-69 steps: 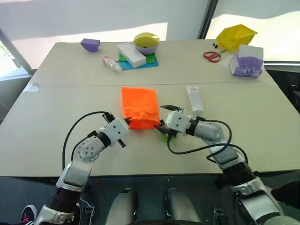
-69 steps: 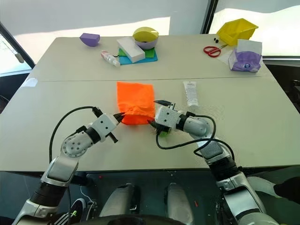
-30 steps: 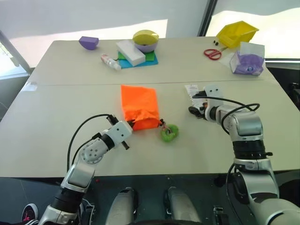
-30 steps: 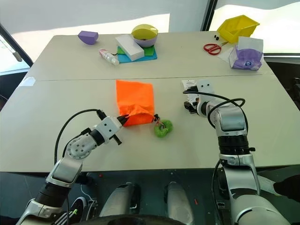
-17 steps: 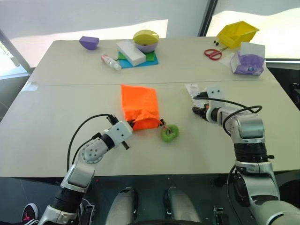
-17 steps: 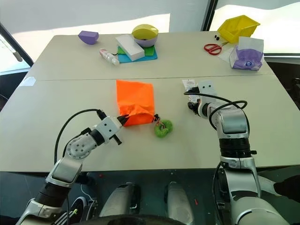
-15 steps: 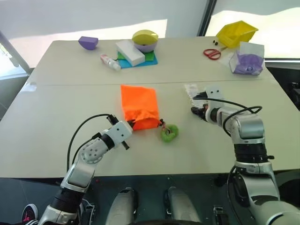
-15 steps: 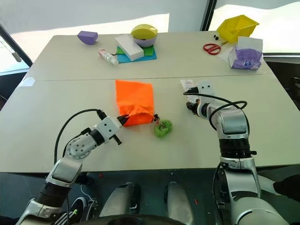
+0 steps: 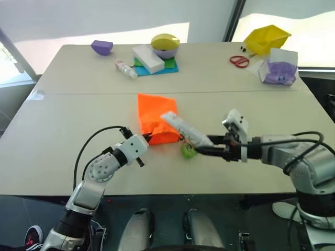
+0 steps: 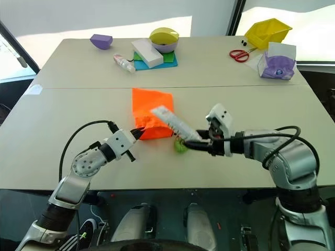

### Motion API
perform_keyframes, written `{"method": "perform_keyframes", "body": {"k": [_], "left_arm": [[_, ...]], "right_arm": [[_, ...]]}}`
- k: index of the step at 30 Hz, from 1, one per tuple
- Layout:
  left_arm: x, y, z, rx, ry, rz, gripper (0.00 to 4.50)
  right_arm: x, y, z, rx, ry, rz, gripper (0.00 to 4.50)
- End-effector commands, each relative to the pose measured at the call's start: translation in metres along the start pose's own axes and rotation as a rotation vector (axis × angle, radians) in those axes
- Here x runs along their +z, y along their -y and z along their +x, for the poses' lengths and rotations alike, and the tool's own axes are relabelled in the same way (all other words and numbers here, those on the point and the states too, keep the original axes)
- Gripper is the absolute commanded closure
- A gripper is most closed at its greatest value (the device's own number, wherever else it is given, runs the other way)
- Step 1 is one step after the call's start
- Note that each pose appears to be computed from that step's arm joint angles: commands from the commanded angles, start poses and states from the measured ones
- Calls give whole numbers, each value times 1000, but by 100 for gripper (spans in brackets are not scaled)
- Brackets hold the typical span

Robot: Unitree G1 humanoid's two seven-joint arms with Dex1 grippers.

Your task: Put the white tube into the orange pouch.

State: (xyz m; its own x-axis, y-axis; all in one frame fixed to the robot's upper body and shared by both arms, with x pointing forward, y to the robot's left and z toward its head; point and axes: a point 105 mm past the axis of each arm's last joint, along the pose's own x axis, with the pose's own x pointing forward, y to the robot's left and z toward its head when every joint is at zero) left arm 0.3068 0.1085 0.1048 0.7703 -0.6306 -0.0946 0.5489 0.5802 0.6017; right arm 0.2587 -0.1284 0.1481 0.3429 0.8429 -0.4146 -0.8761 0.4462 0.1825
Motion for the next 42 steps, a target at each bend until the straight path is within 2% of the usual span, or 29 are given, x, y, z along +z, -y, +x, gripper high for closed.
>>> {"method": "perform_keyframes", "body": {"k": [1, 4, 9, 11, 14, 17, 27, 33, 42], "left_arm": [[16, -10, -2, 24, 47, 20, 450], [18, -11, -2, 19, 50, 25, 450], [20, -7, -4, 6, 48, 18, 450], [20, -7, -5, 7, 44, 19, 450], [17, -6, -7, 4, 34, 22, 450], [16, -5, -8, 1, 28, 18, 450], [16, -1, -7, -8, 32, 8, 450], [16, 3, -7, -18, 32, 0, 450], [15, 5, -9, -21, 30, -12, 450]], "right_arm": [[-11, -23, 2, 100, -82, -131, 268], [-26, -9, 17, 39, -136, -192, 268], [-30, 4, 36, -23, -139, -256, 268], [-21, 8, 42, -57, -82, -228, 268], [-9, 8, 48, -66, -18, -189, 268], [-11, -1, 48, -21, -29, -186, 268], [-9, 15, 56, -158, -20, -127, 268], [-6, 6, 63, -156, 24, -46, 268], [-1, -1, 90, -209, 48, 24, 268]]}}
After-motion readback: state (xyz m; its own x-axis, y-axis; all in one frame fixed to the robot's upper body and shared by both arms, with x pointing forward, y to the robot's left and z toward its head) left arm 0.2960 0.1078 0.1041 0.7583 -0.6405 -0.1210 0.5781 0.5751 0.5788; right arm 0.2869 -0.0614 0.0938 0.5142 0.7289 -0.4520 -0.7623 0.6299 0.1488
